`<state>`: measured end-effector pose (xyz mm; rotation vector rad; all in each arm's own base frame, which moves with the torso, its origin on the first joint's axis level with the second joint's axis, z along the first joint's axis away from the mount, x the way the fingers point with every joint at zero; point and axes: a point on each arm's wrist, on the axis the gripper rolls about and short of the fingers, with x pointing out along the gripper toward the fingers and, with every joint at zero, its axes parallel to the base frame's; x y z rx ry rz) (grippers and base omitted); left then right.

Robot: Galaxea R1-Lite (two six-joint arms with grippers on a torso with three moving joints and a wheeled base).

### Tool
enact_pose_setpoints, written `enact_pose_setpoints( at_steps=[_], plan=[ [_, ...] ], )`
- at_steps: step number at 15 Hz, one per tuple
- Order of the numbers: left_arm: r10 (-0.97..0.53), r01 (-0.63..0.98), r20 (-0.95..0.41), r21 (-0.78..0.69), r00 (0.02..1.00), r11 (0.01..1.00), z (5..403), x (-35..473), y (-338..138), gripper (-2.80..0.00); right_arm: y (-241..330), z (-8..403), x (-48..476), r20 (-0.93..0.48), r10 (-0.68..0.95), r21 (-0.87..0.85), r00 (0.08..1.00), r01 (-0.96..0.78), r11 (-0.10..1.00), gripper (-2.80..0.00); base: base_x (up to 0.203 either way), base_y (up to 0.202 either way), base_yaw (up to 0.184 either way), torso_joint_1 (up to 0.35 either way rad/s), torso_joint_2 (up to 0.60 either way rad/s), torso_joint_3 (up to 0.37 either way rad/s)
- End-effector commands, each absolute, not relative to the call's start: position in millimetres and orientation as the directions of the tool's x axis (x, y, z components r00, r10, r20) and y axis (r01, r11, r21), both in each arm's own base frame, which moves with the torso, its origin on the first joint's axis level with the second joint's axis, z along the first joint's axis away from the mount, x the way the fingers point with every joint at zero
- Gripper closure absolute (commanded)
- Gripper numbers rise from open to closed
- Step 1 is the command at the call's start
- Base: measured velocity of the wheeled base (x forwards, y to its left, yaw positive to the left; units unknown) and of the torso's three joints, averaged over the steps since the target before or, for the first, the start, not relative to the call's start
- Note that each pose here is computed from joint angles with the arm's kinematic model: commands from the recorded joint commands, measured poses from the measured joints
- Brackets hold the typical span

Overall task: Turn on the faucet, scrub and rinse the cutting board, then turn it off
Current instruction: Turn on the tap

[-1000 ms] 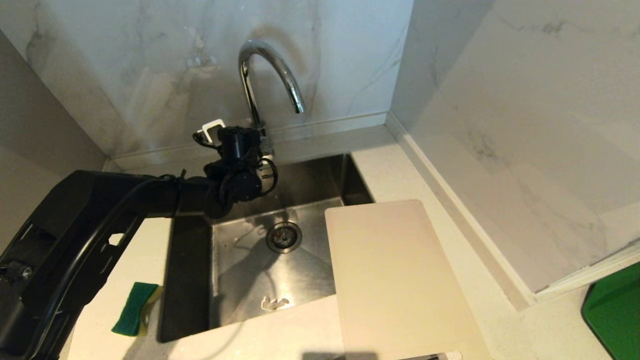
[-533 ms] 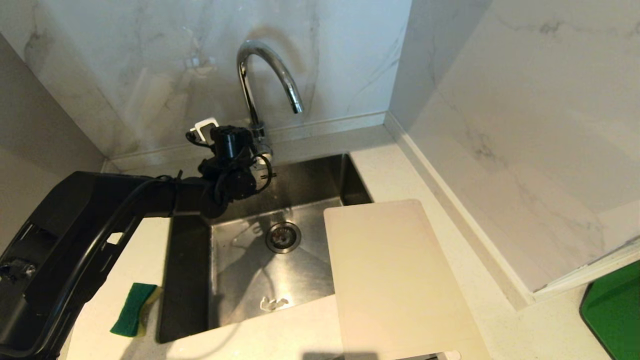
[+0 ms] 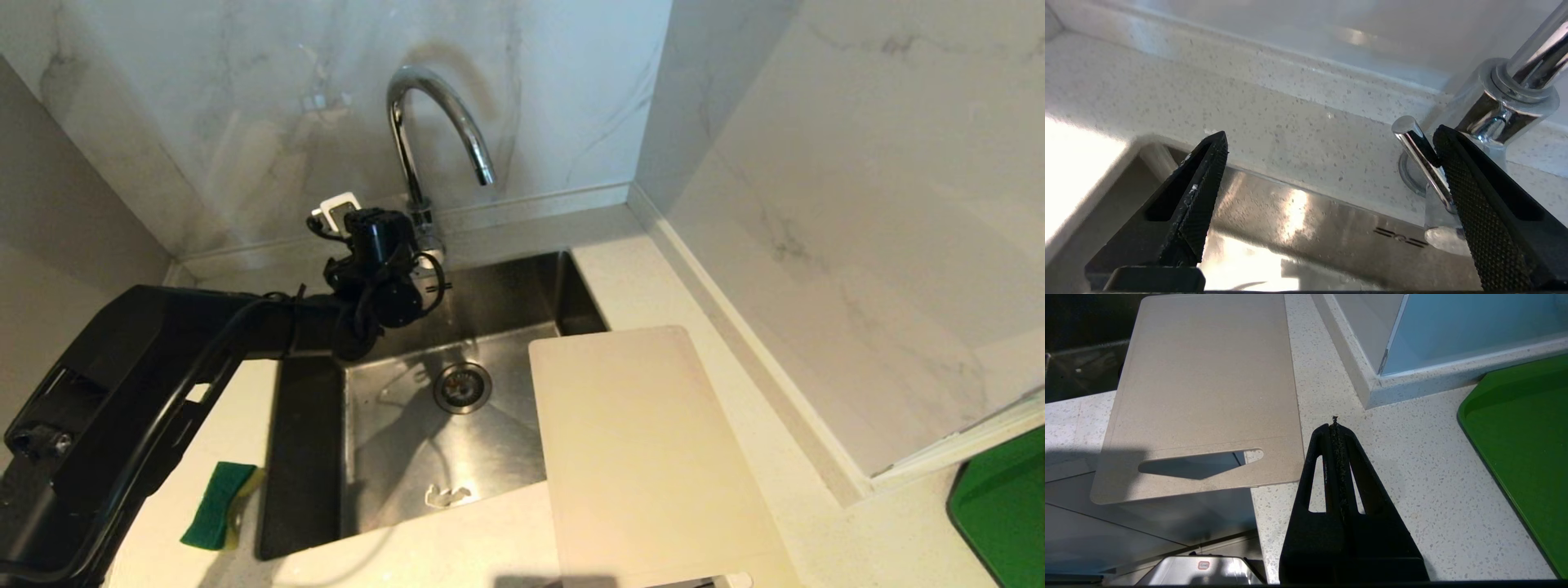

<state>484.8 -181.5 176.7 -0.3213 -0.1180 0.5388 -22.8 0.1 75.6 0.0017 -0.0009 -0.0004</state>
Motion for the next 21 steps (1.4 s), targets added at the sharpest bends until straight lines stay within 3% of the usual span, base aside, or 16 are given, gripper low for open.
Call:
enact_pose_setpoints(
  at_steps=[1, 21],
  plan=[
    [0.544, -0.509, 0.022, -0.319, 0.839, 0.799, 169, 490, -176, -2.80, 0, 76, -23, 0.002, 0.000, 0.002, 1.000, 0.000, 1.000, 0.00, 0.000, 0.000, 0.000, 0.000, 0.00, 0.000],
    [0.561, -0.519, 0.032, -0.340, 0.827, 0.784, 188, 481, -170, -2.80, 0, 76, -23, 0.002, 0.000, 0.002, 1.000, 0.000, 1.000, 0.00, 0.000, 0.000, 0.000, 0.000, 0.00, 0.000]
  ],
)
